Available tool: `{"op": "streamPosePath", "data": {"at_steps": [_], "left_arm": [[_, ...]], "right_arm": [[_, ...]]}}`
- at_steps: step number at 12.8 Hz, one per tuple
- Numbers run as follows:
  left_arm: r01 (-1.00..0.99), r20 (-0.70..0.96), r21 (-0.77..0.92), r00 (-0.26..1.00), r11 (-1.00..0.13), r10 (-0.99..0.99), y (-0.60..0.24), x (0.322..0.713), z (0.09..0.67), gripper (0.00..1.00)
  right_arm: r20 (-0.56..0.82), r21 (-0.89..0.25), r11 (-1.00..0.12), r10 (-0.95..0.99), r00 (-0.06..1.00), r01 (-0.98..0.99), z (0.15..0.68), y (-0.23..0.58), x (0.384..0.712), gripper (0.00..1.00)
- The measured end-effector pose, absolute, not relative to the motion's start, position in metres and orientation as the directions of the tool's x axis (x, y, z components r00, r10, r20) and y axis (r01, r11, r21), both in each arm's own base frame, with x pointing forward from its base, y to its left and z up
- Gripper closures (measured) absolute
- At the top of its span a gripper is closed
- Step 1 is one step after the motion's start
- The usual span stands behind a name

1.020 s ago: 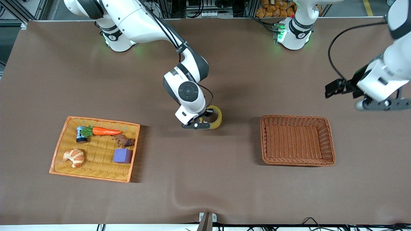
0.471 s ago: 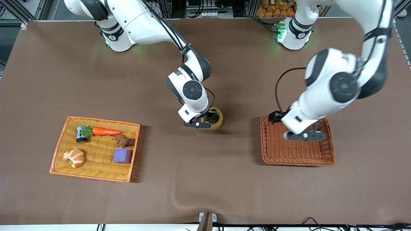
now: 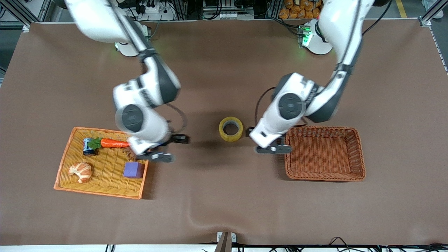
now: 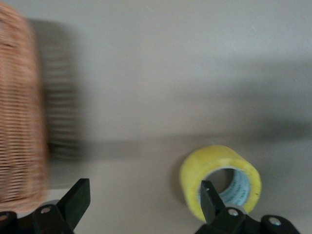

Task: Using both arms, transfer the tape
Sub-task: 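Grasp the tape with the left gripper while the right gripper releases, then carry the tape over the wicker basket with the left gripper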

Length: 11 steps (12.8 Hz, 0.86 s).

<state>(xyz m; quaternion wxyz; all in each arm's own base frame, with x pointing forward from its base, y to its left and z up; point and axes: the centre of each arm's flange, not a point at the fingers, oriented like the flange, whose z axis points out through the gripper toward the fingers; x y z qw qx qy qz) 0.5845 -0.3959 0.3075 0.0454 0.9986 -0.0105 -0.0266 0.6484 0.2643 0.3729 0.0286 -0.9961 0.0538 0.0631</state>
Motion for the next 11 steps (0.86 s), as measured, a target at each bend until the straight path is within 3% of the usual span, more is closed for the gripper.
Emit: {"op": "streamPosePath", "data": {"at_steps": [4,7,10,11], "left_arm": [[-0.083,-0.038,0.071,0.996,-0.994,-0.086,-0.45,0.549,0.26,0.0],[-0.092,-0.035,0.064,0.995,-0.994,-0.094,-0.466,0.535,0.236,0.0],[-0.099,-0.05,0.057,0.994,-0.994,-0.101,-0.464,0.523,0.207,0.0],[-0.103,-0.055,0.049,0.993,-0.993,-0.106,-0.463,0.52,0.201,0.08]], "right_arm": [[-0.109,-0.089,-0.996,0.023,0.994,0.013,0.41,0.146,0.655,0.0],[-0.086,-0.108,-0.991,0.09,0.992,0.081,0.449,0.06,0.646,0.0],[-0.067,-0.091,-0.991,0.103,0.992,0.096,0.501,0.026,0.626,0.0],[-0.061,-0.063,-0.992,0.111,0.992,0.107,0.516,0.023,0.618,0.0]]}}
